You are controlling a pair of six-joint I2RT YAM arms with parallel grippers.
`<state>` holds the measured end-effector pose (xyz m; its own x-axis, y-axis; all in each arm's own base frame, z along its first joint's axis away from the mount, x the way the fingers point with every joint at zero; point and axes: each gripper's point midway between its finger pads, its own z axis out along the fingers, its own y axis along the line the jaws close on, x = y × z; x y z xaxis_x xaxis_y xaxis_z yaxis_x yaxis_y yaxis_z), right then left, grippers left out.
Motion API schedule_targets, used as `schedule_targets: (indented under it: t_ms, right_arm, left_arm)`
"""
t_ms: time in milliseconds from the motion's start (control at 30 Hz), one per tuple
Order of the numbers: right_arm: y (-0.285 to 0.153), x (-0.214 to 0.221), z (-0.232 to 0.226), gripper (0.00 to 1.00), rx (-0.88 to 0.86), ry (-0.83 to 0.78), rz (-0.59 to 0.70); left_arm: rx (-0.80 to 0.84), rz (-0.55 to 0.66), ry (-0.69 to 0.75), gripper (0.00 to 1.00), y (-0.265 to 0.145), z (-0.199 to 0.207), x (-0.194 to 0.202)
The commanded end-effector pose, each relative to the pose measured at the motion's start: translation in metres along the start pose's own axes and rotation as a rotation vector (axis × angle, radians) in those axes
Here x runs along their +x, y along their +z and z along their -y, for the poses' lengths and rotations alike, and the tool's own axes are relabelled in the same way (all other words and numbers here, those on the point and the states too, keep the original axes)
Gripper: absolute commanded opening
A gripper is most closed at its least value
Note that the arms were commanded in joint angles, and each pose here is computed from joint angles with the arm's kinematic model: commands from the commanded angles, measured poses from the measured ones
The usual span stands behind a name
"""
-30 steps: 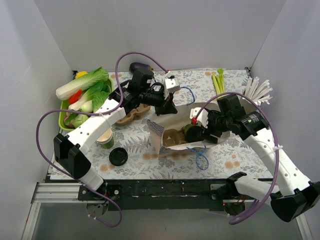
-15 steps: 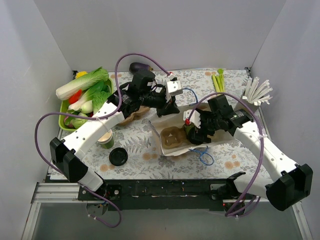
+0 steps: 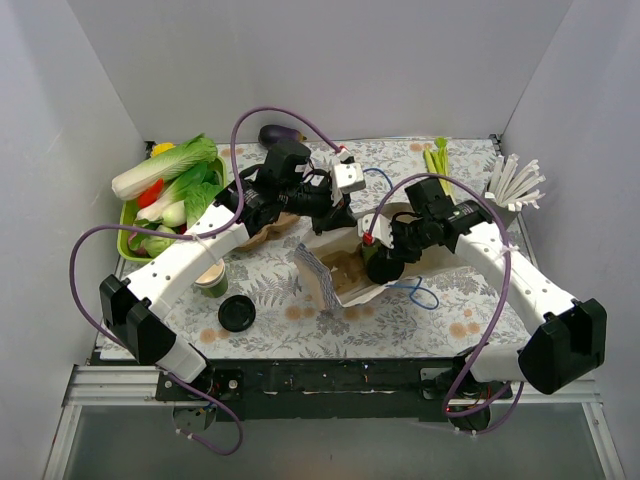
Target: Pack the takeout coffee
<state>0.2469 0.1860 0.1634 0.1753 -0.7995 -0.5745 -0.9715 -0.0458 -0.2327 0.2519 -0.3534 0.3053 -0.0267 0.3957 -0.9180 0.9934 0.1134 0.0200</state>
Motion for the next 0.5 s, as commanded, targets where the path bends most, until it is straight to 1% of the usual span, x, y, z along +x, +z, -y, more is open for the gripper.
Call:
schedule_targets:
  t_ms: [0,167,267,300,333,467]
  right_arm:
    - [-0.006,-0.015,0.003,0.28,-0.012,-0.029,0.043]
    - [-0.006,-0.016,0.004,0.20,-0.016,-0.008,0.041]
    - [-0.009,-0.018,0.007,0.14,-0.011,0.005,0.033]
    - [-0.016,-0.025,0.014,0.07,0.012,-0.003,0.045]
    - [-0.020,-0.029,0.017,0.05,0.022,-0.005,0.049]
    - [-0.048,-0.058,0.023,0.04,0.037,0.003,0.103]
  left_arm:
    - [0.003,0.070,0.082,0.00,-0.011,0.006,-0.024]
    - [0.000,0.065,0.082,0.00,-0.008,0.004,-0.020]
    - [-0.008,0.060,0.082,0.00,-0.007,0.003,-0.016]
    - [-0.013,0.056,0.083,0.00,-0.007,0.002,-0.014]
    - [-0.018,0.052,0.083,0.00,-0.006,0.001,-0.013]
    - [-0.046,0.027,0.081,0.00,-0.003,-0.005,-0.001]
